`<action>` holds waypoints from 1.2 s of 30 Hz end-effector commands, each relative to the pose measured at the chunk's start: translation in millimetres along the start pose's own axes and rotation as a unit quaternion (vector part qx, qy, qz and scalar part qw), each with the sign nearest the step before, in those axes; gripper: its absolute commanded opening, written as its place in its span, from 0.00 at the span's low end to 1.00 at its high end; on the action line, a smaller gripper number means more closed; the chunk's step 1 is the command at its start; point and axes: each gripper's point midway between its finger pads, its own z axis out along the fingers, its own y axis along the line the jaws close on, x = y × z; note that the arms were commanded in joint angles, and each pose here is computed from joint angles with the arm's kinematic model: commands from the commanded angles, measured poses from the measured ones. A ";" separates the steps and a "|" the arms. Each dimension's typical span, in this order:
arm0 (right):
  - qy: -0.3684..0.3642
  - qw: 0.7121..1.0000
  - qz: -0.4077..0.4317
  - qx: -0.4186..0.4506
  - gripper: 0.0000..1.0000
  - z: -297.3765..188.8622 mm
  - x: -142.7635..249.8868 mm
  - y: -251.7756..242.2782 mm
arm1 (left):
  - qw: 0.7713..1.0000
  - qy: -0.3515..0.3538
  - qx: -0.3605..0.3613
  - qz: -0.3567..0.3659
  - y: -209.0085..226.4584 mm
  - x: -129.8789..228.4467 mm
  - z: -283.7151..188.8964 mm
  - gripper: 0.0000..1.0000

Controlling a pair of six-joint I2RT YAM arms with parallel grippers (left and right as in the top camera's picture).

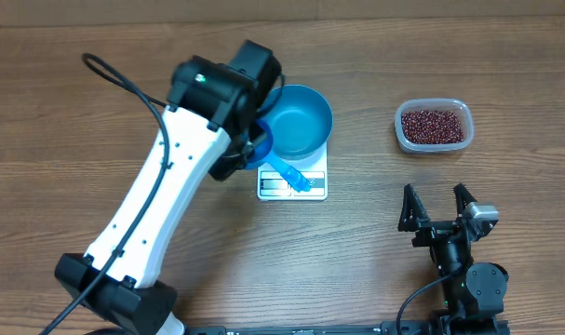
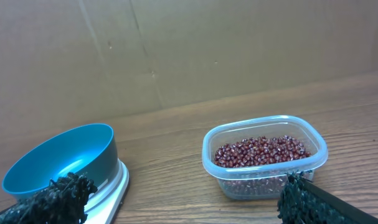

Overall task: Scoop item into bowl and weigh 150g on scale
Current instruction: 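Lift the blue scoop with the left gripper and carry it over the bowl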

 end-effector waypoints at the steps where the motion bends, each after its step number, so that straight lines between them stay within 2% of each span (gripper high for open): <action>1: -0.001 1.000 -0.003 -0.001 1.00 0.2 2.0 0.1 | 1.000 -0.013 -0.016 -0.018 -6.8 0.5 8.9 0.04; 9: -0.001 1.000 -0.003 -0.001 1.00 0.2 2.0 0.1 | 0.999 0.021 -0.028 -0.027 -20.7 11.7 28.7 0.04; 19: -0.018 0.999 -0.004 0.028 1.00 -0.2 -5.3 -9.4 | 0.999 0.013 0.007 -0.032 -39.1 7.2 30.9 0.04; 21: -0.049 0.999 0.003 0.020 1.00 -1.0 -20.4 -5.5 | 0.999 0.012 0.011 -0.033 -41.2 6.7 30.8 0.04; 25: -0.144 0.988 -0.003 -0.048 1.00 -13.1 -74.3 23.0 | 0.999 0.011 0.014 -0.033 -42.6 6.4 30.8 0.04; 27: -0.164 0.984 0.007 -0.069 1.00 -21.0 -95.4 32.9 | 0.999 0.011 0.014 -0.033 -42.7 6.4 30.8 0.04; 33: -0.157 0.984 0.032 -0.075 1.00 -46.5 -144.9 46.3 | 0.999 0.012 0.014 -0.033 -42.6 6.4 30.8 0.04; 36: -0.120 0.990 0.036 -0.065 1.00 -58.8 -160.5 50.3 | 0.999 0.011 0.015 -0.033 -43.0 6.3 30.8 0.05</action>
